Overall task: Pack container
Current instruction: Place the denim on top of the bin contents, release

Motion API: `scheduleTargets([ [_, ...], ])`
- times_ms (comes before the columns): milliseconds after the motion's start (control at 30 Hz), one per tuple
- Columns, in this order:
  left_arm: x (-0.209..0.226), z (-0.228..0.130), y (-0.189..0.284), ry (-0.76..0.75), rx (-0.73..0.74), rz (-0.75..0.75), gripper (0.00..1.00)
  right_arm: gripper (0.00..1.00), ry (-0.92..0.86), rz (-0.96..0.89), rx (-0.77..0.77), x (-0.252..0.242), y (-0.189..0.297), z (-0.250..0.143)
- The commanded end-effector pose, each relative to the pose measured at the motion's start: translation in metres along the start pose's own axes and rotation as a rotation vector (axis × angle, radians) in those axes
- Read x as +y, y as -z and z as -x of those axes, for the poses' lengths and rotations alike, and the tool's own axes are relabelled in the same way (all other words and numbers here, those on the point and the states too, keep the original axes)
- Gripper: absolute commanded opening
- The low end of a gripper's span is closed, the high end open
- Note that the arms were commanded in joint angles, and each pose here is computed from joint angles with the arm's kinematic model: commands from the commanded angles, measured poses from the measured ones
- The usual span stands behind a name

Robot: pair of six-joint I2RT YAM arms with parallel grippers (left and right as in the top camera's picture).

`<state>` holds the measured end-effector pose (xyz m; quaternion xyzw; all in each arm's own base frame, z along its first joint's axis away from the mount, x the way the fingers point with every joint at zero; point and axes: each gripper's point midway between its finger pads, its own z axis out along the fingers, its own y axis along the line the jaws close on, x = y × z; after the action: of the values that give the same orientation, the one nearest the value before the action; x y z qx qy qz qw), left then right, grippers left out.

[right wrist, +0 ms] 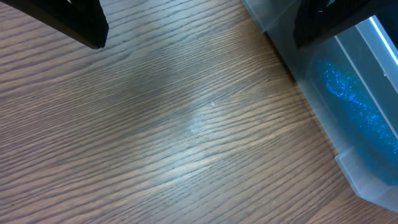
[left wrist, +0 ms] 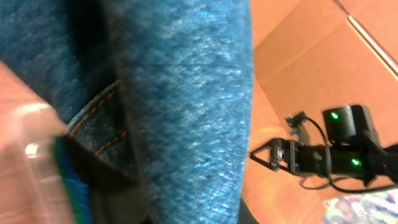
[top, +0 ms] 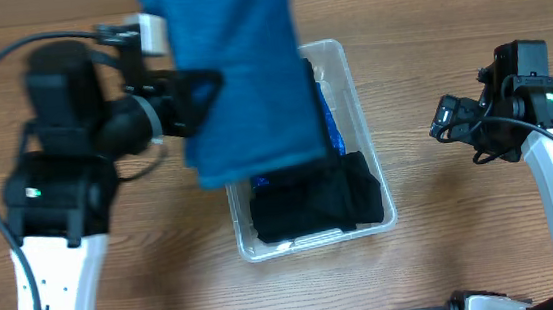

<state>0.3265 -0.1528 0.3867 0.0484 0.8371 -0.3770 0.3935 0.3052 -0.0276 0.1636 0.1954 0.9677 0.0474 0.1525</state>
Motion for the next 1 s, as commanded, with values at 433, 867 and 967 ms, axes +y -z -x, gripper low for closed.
scheduleTargets([
  [433, -0.053, -0.055, -0.146, 0.053, 0.163, -0.02, 0.04, 1.0, 0.001, 0.037, 0.008, 0.006, 0.0, -0.001],
  [867, -0.013, -0.091, -0.127, 0.177, 0.285, 0.194, 0.04, 1.0, 0.001, 0.037, 0.006, 0.006, 0.0, -0.001],
  [967, 0.032, -0.112, -0.106, 0.206, 0.324, 0.447, 0.15, 1.0, 0.001, 0.037, 0.007, 0.006, 0.0, -0.001],
])
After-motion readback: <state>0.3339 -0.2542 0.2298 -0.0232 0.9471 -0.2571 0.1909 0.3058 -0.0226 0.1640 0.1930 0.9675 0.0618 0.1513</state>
